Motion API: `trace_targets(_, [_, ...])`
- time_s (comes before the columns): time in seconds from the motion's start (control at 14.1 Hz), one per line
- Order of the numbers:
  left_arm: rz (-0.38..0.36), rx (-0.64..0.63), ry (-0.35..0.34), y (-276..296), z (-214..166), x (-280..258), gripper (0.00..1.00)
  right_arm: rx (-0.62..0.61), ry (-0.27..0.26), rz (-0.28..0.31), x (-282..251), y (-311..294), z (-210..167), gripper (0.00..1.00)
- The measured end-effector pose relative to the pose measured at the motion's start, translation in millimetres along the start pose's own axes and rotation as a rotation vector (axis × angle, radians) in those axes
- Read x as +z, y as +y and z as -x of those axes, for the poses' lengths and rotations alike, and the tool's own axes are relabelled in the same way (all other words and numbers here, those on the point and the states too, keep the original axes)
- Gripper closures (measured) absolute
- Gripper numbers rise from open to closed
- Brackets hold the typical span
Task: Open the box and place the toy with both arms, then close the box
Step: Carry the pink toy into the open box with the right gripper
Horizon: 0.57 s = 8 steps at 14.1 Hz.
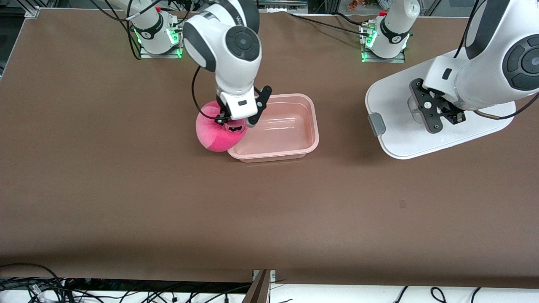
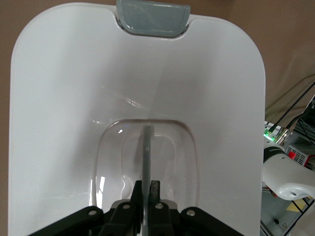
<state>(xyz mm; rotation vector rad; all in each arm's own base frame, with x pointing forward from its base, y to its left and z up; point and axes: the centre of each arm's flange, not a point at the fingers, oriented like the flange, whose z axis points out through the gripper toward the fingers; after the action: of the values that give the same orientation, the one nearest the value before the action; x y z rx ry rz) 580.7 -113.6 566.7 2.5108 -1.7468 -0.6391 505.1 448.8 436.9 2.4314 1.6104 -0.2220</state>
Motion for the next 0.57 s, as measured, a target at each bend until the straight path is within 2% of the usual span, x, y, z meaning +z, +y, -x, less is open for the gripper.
trace_targets(0.28, [0.0, 0.0, 0.0, 0.1, -0.1, -0.2, 0.93, 0.039, 0.007, 0.023, 15.8, -26.3, -25.8, 0.92])
trace_targets(0.35, [0.0, 0.0, 0.0, 0.1, -0.1, -0.2, 0.93, 0.073, 0.015, 0.031, 20.8, -34.9, -34.3, 0.87])
trace_targets(0.57, [-0.001, 0.001, 0.0, 0.3, -0.4, -0.3, 0.93, 0.185, 0.063, 0.035, 37.5, -54.2, -59.1, 0.61])
